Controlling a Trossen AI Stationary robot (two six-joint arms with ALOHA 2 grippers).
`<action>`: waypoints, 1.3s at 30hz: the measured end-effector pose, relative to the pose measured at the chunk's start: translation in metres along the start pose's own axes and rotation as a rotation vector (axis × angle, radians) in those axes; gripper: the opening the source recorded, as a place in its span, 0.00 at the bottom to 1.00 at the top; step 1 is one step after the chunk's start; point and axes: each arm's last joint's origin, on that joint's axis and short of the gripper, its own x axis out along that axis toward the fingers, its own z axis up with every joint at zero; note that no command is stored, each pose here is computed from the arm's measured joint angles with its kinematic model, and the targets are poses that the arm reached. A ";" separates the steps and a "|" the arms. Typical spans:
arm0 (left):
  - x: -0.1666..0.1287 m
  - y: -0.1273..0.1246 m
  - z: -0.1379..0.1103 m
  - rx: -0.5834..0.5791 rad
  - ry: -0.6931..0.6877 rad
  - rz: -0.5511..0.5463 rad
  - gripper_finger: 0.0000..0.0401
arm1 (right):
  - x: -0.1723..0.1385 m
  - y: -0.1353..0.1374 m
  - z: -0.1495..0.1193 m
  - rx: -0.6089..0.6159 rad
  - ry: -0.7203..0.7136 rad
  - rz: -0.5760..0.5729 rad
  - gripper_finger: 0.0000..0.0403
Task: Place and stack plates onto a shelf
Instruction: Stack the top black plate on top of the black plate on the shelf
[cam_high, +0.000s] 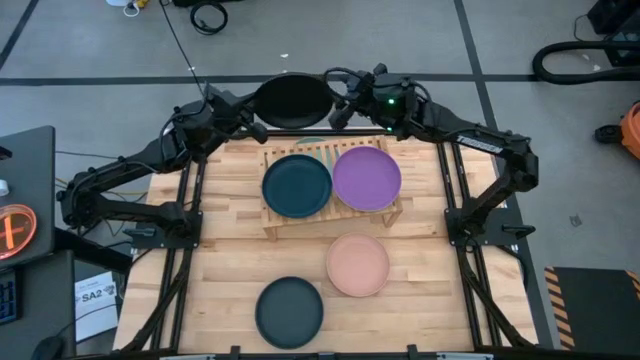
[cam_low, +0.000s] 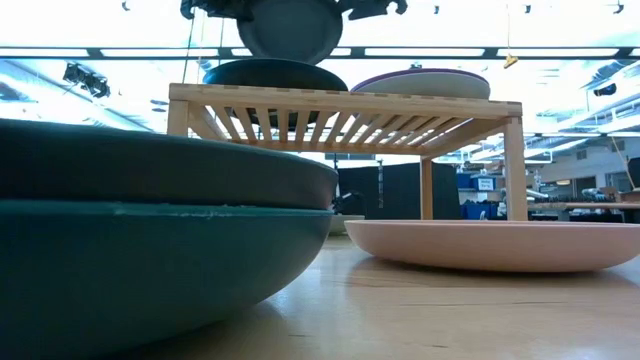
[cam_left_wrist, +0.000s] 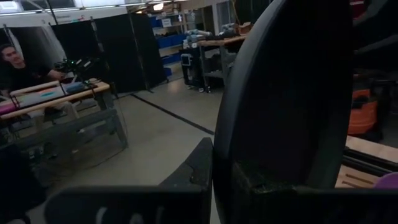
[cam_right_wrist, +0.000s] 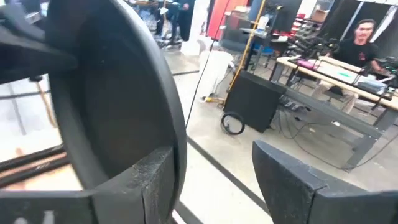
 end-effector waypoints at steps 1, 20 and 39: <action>0.000 0.000 0.000 0.000 0.001 0.001 0.06 | -0.006 -0.003 0.001 -0.005 0.009 0.010 0.54; -0.002 -0.008 -0.010 -0.174 0.101 -0.232 0.06 | -0.107 -0.079 -0.007 -0.102 0.289 -0.083 0.54; -0.019 -0.012 -0.053 -0.433 0.675 -0.386 0.06 | -0.096 -0.078 -0.021 -0.100 0.419 -0.046 0.54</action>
